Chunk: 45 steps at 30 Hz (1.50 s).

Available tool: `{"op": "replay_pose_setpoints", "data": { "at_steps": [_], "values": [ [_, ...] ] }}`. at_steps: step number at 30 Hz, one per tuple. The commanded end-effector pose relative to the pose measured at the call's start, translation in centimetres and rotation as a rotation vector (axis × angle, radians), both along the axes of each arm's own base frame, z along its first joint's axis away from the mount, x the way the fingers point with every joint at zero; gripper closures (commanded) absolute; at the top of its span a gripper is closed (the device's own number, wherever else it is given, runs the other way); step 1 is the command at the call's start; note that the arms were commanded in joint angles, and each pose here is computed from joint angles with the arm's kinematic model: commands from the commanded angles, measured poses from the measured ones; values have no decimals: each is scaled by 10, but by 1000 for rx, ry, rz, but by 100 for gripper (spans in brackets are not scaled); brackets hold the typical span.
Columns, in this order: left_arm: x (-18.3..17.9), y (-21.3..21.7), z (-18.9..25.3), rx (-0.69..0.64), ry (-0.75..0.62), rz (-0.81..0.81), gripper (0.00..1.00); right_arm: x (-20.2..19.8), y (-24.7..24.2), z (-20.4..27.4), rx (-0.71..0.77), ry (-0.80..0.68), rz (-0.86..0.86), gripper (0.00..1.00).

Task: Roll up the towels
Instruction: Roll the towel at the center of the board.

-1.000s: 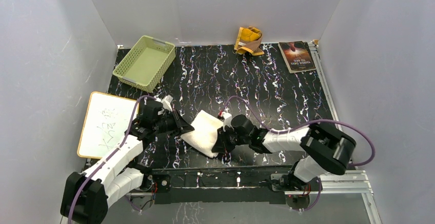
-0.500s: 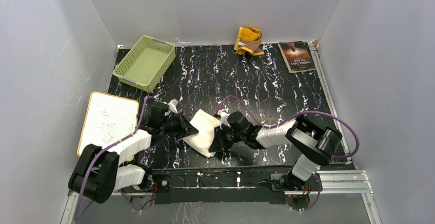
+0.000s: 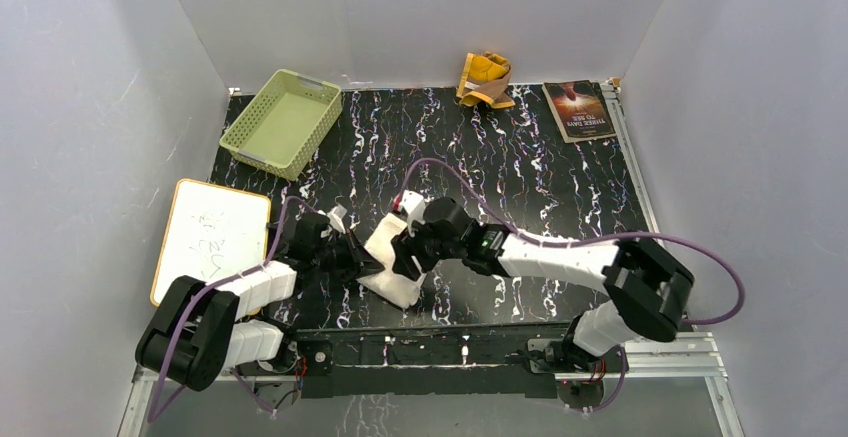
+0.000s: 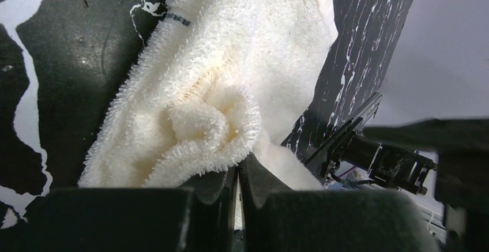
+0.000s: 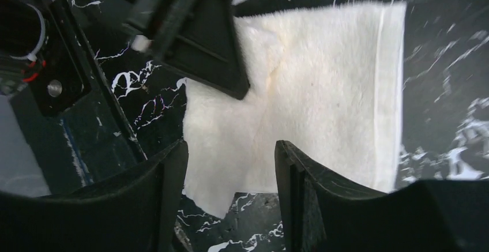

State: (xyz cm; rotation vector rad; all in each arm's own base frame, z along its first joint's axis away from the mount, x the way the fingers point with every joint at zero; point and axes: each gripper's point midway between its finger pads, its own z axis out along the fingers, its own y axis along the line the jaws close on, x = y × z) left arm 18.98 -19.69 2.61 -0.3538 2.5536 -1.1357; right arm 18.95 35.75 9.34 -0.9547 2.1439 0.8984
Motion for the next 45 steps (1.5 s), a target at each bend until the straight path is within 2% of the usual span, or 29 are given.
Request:
{"op": "replay_pose_setpoints", "data": {
  "at_steps": [1,4,10,21,23,25,26,28,30,34,38,42,45],
  "values": [
    [-13,14,-28,104,57,0,97,3,7,44,-96,-407,85,45],
    [-13,15,-29,108,61,-3,97,-14,17,40,-150,-490,168,45],
    [-14,16,-30,117,72,-5,97,-34,32,0,-262,-465,243,44],
    [-16,16,-30,129,93,-18,97,-44,44,-40,-284,-412,284,47],
    [-14,15,-27,130,91,-23,97,-45,40,-48,-301,-397,285,52],
    [-11,14,-23,129,87,-27,97,-46,35,-57,-329,-375,270,64],
    [-8,12,-18,126,82,-33,96,-46,33,-60,-342,-363,264,73],
    [1,11,-3,125,57,-41,94,-46,28,-67,-360,-325,242,99],
    [15,15,18,139,8,-34,87,-44,23,-71,-355,-257,191,100],
    [49,39,74,155,-111,10,75,-45,23,-53,-222,-151,126,100],
    [65,52,126,137,-240,29,65,-39,22,-8,64,23,36,100],
    [66,48,150,107,-293,7,63,-30,12,35,301,125,-18,100],
    [61,39,149,49,-302,-13,63,-19,4,49,387,179,-62,100]
  ]
}}
